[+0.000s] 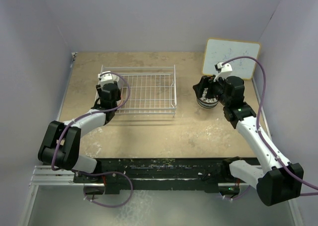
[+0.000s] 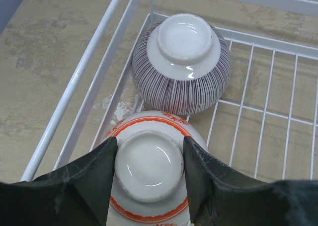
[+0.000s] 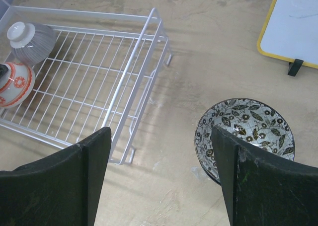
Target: Unload the bowls from the dish rack
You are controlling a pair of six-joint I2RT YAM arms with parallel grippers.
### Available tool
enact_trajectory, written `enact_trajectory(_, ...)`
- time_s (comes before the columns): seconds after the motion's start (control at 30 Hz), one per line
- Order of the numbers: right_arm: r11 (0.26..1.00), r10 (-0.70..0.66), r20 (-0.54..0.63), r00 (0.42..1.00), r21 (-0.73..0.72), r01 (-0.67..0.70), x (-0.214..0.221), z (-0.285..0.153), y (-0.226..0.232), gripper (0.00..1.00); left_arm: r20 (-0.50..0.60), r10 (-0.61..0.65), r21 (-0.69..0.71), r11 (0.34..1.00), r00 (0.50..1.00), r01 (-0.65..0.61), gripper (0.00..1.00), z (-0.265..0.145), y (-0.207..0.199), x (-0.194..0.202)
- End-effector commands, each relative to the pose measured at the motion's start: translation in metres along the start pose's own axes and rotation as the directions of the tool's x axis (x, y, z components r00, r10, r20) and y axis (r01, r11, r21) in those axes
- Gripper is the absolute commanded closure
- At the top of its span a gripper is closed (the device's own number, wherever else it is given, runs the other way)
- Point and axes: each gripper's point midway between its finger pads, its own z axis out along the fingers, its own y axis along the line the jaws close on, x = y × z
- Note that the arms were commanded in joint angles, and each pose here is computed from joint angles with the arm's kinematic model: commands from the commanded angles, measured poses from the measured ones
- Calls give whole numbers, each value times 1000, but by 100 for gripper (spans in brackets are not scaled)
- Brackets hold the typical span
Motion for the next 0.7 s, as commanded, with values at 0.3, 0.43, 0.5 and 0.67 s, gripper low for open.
enact_trajectory(0.3, 1000, -17, 56, 998, 2, 17, -19, 1, 1, 17, 33, -66, 60, 996, 997, 63, 100, 0, -14, -25)
enact_trajectory(0.43, 1000, -7, 73, 997, -3, 7, -23, 3, 2, 18, 56, -84, 119, 990, 995, 77, 100, -3, -28, -48)
enact_trajectory(0.5, 1000, -1, 77, 997, -12, 2, -24, 4, 4, 18, 58, -107, 176, 980, 993, 95, 100, -6, -40, -59)
enact_trajectory(0.67, 999, 8, 79, 997, -38, -5, -23, 5, 9, 18, 58, -153, 289, 948, 987, 130, 100, -14, -61, -74)
